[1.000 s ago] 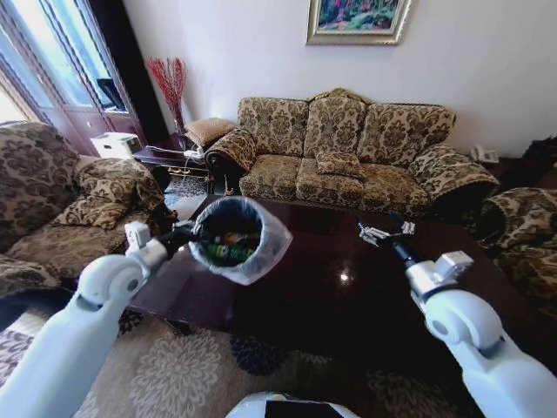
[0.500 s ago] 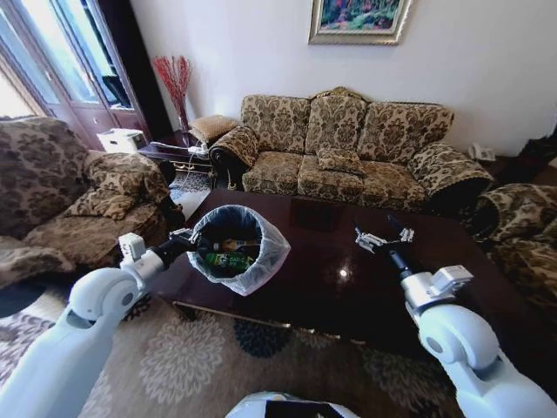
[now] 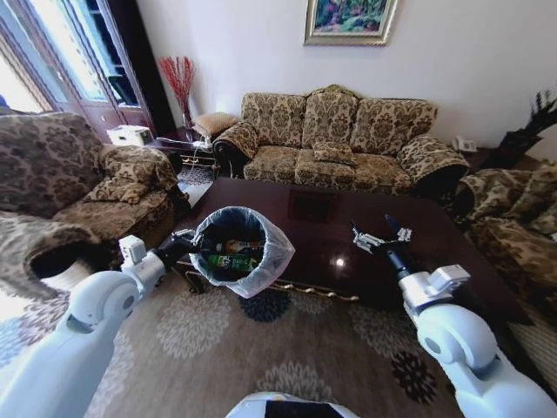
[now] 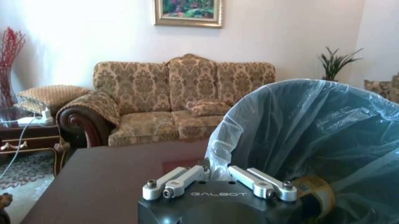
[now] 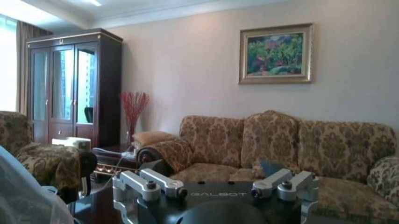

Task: Move to the front of the table and place the trash on the table into the trash bin.

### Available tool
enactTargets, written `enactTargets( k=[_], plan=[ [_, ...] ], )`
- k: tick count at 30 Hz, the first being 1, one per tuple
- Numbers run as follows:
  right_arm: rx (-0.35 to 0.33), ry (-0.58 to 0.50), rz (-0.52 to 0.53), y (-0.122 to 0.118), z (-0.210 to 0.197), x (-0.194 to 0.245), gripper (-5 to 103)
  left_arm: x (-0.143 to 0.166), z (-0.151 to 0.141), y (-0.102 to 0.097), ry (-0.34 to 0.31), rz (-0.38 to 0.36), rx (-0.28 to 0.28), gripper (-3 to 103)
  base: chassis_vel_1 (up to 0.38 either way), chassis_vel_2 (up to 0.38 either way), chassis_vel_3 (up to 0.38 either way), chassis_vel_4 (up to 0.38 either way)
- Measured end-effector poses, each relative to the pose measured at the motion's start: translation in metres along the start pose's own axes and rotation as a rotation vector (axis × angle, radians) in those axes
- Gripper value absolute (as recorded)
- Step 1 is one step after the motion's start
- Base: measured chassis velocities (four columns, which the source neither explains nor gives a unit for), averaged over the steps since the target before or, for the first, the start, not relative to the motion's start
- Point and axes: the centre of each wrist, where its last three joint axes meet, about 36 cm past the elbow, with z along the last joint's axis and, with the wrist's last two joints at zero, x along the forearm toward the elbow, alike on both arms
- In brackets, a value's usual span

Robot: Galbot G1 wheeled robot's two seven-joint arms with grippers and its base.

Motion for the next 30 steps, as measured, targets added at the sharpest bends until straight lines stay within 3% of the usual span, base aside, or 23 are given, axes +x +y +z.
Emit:
enactTargets(
  k=[9, 30],
  plan=[
    [0.001, -0.001, 0.004, -0.002, 0.01, -0.012, 100, 0.004, 0.003, 0.007, -0.005, -0.004, 0.002, 1, 0.185, -0.249, -0.235, 0.193],
    [-0.001, 0.025, 0.015, -0.005, 0.028, -0.027, 100, 0.0, 0.019, 0.018, 0.012, 0.006, 0.007, 1, -0.002, 0.004, 0.0, -0.007]
  ],
)
